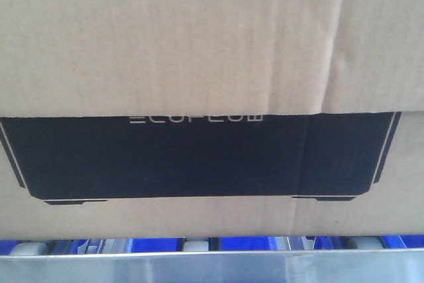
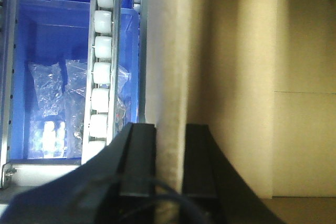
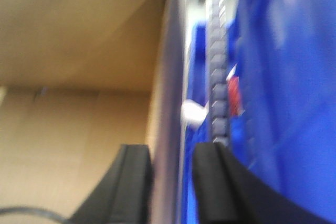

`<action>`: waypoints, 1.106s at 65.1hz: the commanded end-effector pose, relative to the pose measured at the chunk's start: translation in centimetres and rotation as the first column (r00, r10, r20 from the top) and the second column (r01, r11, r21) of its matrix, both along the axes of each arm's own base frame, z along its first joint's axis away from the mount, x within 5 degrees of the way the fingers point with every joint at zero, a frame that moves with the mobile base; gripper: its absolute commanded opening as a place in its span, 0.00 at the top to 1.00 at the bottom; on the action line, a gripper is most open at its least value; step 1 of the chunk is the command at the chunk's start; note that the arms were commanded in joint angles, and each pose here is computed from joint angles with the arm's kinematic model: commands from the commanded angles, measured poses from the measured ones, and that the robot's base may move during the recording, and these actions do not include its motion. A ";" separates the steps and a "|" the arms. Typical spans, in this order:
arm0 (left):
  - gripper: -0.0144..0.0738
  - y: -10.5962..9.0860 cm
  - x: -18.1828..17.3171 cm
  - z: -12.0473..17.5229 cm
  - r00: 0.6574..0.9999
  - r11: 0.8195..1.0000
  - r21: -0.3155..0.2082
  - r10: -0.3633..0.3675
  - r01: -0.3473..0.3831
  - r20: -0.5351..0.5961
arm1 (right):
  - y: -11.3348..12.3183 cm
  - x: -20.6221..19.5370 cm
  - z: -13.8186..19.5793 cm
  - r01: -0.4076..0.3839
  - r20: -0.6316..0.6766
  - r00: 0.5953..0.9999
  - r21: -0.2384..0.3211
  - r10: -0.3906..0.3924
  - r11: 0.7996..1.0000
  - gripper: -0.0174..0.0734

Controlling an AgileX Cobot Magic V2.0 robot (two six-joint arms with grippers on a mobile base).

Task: Grab box from left shelf to table start
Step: 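Lower the right gripper onto the opposite box wall and close it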

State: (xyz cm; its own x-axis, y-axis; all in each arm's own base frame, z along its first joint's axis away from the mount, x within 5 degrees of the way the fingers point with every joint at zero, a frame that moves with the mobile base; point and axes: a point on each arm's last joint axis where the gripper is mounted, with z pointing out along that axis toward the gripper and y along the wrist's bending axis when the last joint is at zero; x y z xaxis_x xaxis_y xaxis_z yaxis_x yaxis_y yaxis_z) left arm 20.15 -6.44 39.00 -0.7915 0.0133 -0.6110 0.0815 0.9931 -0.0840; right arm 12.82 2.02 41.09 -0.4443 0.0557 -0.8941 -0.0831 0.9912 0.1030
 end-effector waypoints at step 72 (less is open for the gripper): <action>0.95 -0.1 -0.2 1.6 0.996 0.999 -0.042 -0.004 0.008 0.088 | 1.8 6.8 0.4 0.042 -0.365 0.931 0.053 -0.020 0.998 0.33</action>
